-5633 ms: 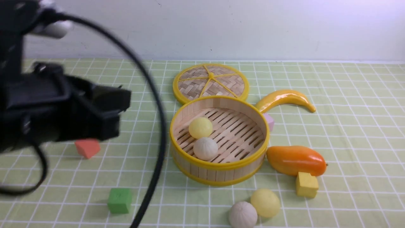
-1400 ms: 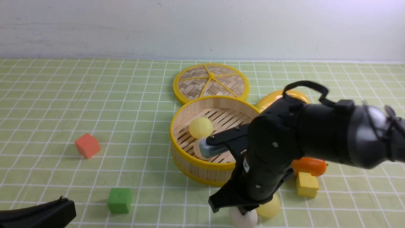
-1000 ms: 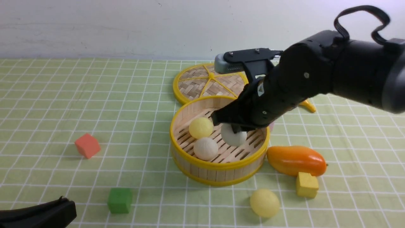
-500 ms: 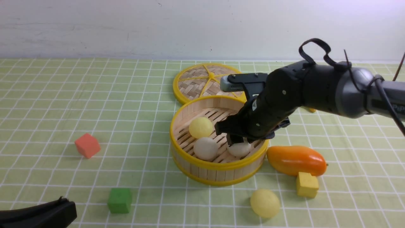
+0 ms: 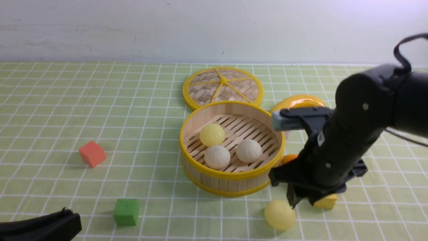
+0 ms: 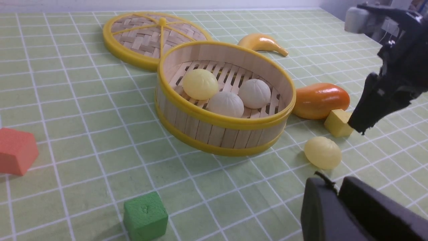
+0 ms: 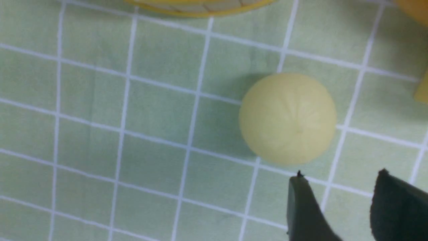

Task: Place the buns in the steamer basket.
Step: Use the right arm to grab a steamed stuffed bun

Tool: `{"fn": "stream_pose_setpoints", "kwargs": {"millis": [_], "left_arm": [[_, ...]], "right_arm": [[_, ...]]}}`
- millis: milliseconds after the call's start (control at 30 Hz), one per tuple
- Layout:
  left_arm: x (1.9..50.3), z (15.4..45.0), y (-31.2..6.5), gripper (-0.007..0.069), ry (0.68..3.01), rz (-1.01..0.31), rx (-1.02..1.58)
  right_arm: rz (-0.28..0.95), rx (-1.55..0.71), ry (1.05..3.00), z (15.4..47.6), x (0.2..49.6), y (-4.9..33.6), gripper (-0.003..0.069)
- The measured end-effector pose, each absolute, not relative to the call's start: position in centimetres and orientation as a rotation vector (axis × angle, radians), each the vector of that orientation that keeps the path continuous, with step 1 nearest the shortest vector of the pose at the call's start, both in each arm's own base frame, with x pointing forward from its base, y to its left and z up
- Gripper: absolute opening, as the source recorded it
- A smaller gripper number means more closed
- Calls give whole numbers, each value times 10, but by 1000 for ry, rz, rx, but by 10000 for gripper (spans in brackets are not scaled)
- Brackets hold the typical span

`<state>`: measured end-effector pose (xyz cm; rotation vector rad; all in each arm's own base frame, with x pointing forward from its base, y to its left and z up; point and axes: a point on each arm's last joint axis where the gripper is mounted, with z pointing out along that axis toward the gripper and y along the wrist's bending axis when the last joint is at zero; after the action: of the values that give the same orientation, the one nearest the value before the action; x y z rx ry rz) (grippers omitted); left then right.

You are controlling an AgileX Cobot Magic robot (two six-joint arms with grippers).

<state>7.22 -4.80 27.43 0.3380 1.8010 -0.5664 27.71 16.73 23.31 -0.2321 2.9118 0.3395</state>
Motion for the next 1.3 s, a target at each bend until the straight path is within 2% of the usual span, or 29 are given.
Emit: {"fn": "stream_pose_setpoints", "kwargs": {"millis": [67,200,500,967,1300], "left_arm": [[72,274,-48,73,1801,-566,338],[72,274,-48,74,1801,-566,338],[72,274,-48,83,1801,-566,338],[72,274,-48,92,1801,-566,338],[72,274,-48,102,1801,-566,338]], "right_arm": [[380,-198,2885,227,277,168,256],[405,-176,2825,221,283,171,254],[370,-164,2869,189,295,177,263],[366,-103,2872,195,299,163,263],[437,-58,2893,191,301,163,263]]}}
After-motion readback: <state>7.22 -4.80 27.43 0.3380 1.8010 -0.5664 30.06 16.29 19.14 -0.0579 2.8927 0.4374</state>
